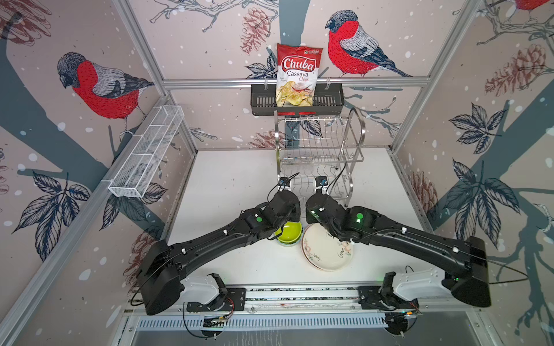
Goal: Unload the mixed dishes from the dish rack
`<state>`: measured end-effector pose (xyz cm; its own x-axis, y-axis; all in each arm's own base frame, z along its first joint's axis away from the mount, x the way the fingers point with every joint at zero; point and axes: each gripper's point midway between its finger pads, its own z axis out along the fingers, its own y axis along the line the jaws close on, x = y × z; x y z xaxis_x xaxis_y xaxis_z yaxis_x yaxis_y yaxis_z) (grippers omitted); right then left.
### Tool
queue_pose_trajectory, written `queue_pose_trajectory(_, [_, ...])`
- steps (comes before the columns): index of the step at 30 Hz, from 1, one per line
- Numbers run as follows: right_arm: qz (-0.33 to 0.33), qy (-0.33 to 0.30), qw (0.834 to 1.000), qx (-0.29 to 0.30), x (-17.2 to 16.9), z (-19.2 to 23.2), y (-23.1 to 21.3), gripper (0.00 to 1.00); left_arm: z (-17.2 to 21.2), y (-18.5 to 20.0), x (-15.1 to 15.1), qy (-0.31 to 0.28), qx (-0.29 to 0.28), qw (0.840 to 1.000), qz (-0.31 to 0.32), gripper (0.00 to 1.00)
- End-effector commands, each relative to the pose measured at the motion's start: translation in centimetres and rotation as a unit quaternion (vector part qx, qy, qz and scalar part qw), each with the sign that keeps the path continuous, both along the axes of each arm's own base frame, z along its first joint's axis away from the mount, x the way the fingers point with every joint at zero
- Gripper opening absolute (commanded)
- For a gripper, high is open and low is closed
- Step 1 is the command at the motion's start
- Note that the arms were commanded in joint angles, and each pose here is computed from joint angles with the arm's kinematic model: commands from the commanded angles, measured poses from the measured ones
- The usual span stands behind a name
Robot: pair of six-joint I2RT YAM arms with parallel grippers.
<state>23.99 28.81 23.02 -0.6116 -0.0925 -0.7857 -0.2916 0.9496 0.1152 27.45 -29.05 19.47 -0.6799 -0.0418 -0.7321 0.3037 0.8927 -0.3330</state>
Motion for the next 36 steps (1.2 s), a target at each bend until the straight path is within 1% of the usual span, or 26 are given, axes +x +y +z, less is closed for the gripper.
queue_pose_trajectory(1, [0.002,0.010,1.000,0.015,0.7,-0.3,0.5,0.15,1.6,-1.4,0.1,-0.009,-0.039,0.999,-0.016,0.00])
queue_pose_trajectory(5, [0.000,0.026,0.999,0.023,1.2,-0.9,0.2,0.08,1.6,-1.5,0.0,-0.008,-0.041,0.999,-0.018,0.00])
queue_pose_trajectory(10, [-0.004,0.034,0.999,0.026,1.5,-1.3,-0.2,0.07,1.7,-1.8,-0.1,-0.009,-0.045,0.999,-0.026,0.00])
queue_pose_trajectory(11, [-0.004,0.036,0.999,0.025,1.5,-1.3,-0.3,0.10,1.7,-1.9,-0.1,-0.009,-0.045,0.999,-0.028,0.00])
queue_pose_trajectory(13, [-0.006,0.035,0.999,0.028,1.5,-1.3,-0.3,0.24,1.6,-2.0,-0.1,-0.008,-0.045,0.998,-0.031,0.00])
queue_pose_trajectory(15, [-0.006,0.035,0.999,0.029,1.7,-1.4,-0.3,0.34,1.3,-2.1,-0.2,-0.004,-0.042,0.999,-0.034,0.00])
queue_pose_trajectory(16, [-0.006,0.034,0.999,0.030,1.7,-1.4,-0.3,0.37,1.1,-2.1,-0.2,-0.002,-0.040,0.999,-0.035,0.00])
queue_pose_trajectory(17, [-0.005,0.035,0.999,0.030,1.8,-1.4,-0.2,0.38,2.1,-2.6,0.0,-0.007,-0.049,0.998,-0.036,0.00])
queue_pose_trajectory(19, [0.000,0.038,0.999,0.030,2.0,-1.7,0.1,0.38,2.2,-2.9,0.0,-0.003,-0.051,0.998,-0.040,0.00])
queue_pose_trajectory(20, [0.001,0.040,0.999,0.028,2.0,-1.8,0.2,0.35,2.1,-2.9,0.0,-0.001,-0.049,0.998,-0.041,0.00])
queue_pose_trajectory(22, [0.003,0.045,0.999,0.022,2.2,-2.1,0.4,0.24,2.0,-3.1,0.0,0.001,-0.049,0.998,-0.043,0.00])
queue_pose_trajectory(25, [0.005,0.053,0.998,0.014,2.2,-2.4,0.6,0.14,1.8,-3.1,0.0,0.004,-0.050,0.998,-0.043,0.00])
queue_pose_trajectory(28, [0.006,0.057,0.998,0.010,2.2,-2.7,0.6,0.09,1.8,-3.1,0.0,0.005,-0.052,0.998,-0.042,0.00])
queue_pose_trajectory(32, [0.002,0.059,0.998,0.014,2.2,-2.8,0.2,0.06,1.8,-3.0,0.0,0.004,-0.052,0.998,-0.039,0.00])
queue_pose_trajectory(33, [0.001,0.060,0.998,0.018,2.2,-2.7,0.0,0.06,1.9,-2.9,0.0,0.003,-0.053,0.998,-0.038,0.06])
queue_pose_trajectory(36, [-0.005,0.062,0.998,0.030,2.4,-2.5,-0.8,0.05,2.5,-2.7,-0.1,-0.006,-0.062,0.997,-0.037,0.32])
